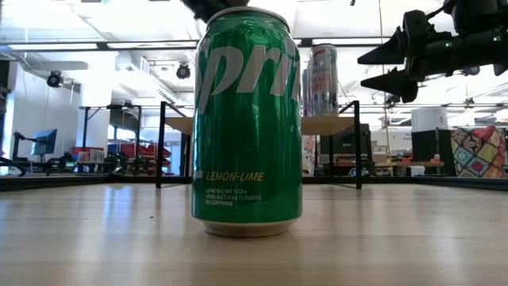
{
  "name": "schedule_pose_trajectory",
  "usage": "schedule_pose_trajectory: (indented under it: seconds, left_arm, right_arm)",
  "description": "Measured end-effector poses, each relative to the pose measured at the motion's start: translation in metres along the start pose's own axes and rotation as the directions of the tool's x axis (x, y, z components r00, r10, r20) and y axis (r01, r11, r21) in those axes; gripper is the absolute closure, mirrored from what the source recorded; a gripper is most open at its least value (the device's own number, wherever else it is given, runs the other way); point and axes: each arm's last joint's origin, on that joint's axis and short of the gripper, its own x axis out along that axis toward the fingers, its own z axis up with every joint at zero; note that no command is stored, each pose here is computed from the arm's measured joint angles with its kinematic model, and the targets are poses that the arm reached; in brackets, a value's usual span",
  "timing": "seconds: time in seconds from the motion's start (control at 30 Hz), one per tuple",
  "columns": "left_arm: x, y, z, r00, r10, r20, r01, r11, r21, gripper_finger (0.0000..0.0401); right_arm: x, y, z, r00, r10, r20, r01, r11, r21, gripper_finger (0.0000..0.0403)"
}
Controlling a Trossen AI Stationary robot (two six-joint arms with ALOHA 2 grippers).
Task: Place canned beverage on shelf
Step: Put the blue soda can on the shelf aligned with the other blue soda cans
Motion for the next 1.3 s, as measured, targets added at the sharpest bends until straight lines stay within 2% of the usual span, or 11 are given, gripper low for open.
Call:
schedule_pose_trajectory:
  seconds: [0.13,0.3,0.5,0.67,0.87,0.97,1.07,1.2,1.3]
  left_arm:
    - [-0.02,-0.026,-0.047,0.999,0.003,0.044,-0.003,1.0,0.012,0.0083]
    - [-0.053,-0.067,-0.112,0.985,-0.037,0.166,0.032,0.999,0.033,0.0084]
    - [-0.089,-0.092,-0.171,0.97,-0.044,0.241,0.051,0.998,-0.025,0.0084]
    - [-0.103,-0.096,-0.195,0.968,-0.05,0.247,0.07,0.995,-0.073,0.0084]
    - [-0.106,-0.098,-0.215,0.957,-0.043,0.287,0.062,0.996,-0.059,0.0084]
    - [-0.105,-0.1,-0.227,0.92,-0.066,0.387,0.093,0.994,-0.051,0.0084]
    - [-0.103,-0.097,-0.242,0.866,-0.117,0.486,0.165,0.985,-0.057,0.0084]
    - [-0.101,-0.091,-0.262,0.82,-0.151,0.552,0.222,0.973,-0.064,0.009]
    - [-0.099,-0.089,-0.271,0.819,-0.15,0.553,0.222,0.973,-0.064,0.0091]
  right_arm:
    - [0.0,0.001,-0.001,0.999,0.031,-0.012,-0.031,1.0,0.001,0.0076]
    - [0.0,0.004,0.001,0.996,0.089,-0.007,-0.089,0.996,0.017,0.0076]
    - [0.005,0.011,-0.004,0.99,0.137,-0.031,-0.135,0.989,0.066,0.0076]
    - [0.014,0.024,-0.01,0.987,0.158,-0.03,-0.155,0.985,0.074,0.0076]
    - [0.019,0.036,-0.011,0.986,0.164,-0.014,-0.163,0.985,0.057,0.0076]
    - [0.019,0.042,-0.006,0.981,0.196,-0.001,-0.196,0.979,0.053,0.0076]
    - [0.018,0.048,-0.005,0.977,0.212,-0.001,-0.212,0.976,0.044,0.0076]
    - [0.021,0.053,-0.011,0.986,0.159,-0.05,-0.158,0.987,0.038,0.0076]
    - [0.024,0.058,-0.013,0.991,0.055,-0.124,-0.055,0.998,0.006,0.0076]
